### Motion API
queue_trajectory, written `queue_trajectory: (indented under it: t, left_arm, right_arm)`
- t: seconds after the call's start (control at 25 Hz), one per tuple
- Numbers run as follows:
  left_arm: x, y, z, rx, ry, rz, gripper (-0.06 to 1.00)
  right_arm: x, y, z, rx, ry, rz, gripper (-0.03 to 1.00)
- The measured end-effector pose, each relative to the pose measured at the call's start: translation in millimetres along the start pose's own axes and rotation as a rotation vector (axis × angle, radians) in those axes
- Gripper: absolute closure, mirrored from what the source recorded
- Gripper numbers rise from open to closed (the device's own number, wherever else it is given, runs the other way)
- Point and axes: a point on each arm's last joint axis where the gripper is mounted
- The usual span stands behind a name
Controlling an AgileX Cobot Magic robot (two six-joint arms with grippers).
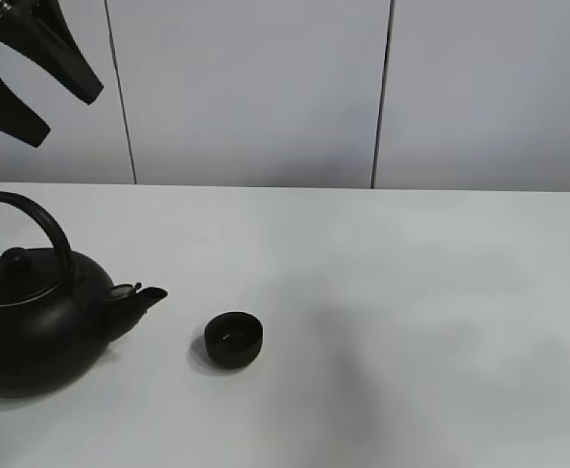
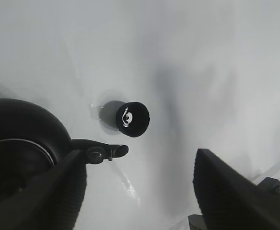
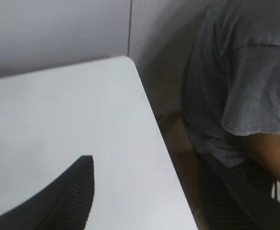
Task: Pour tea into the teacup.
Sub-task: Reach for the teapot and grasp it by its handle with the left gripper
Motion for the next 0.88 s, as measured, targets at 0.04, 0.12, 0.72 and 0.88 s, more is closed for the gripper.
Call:
queue_trajectory:
  t: [0.04, 0.12, 0.72, 0.88]
  left_arm:
    - [0, 0, 0, 0.000, 0.000, 0.000, 0.47]
    - [0, 0, 0, 0.000, 0.000, 0.000, 0.47]
    - [0, 0, 0, 0.000, 0.000, 0.000, 0.47]
    - [0, 0, 0, 0.000, 0.000, 0.000, 0.47]
  right_arm:
    - [25, -9, -2, -0.019, 0.012, -0.053, 0.53]
    - [80, -35, -6, -0.060, 0.030, -0.191, 0.53]
    - [146, -218, 59, 0.057, 0.248, -0.539, 0.53]
    - [95, -225, 72, 0.049, 0.249, -0.383, 0.53]
Point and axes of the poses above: a point on each arm's last joint axis where the gripper is mounted, x pointing back along that axis away from the gripper, z along the wrist's bending axis when the last joint is at zero, y = z × x, and after that the axes turned 15 degrees about x, right-handed
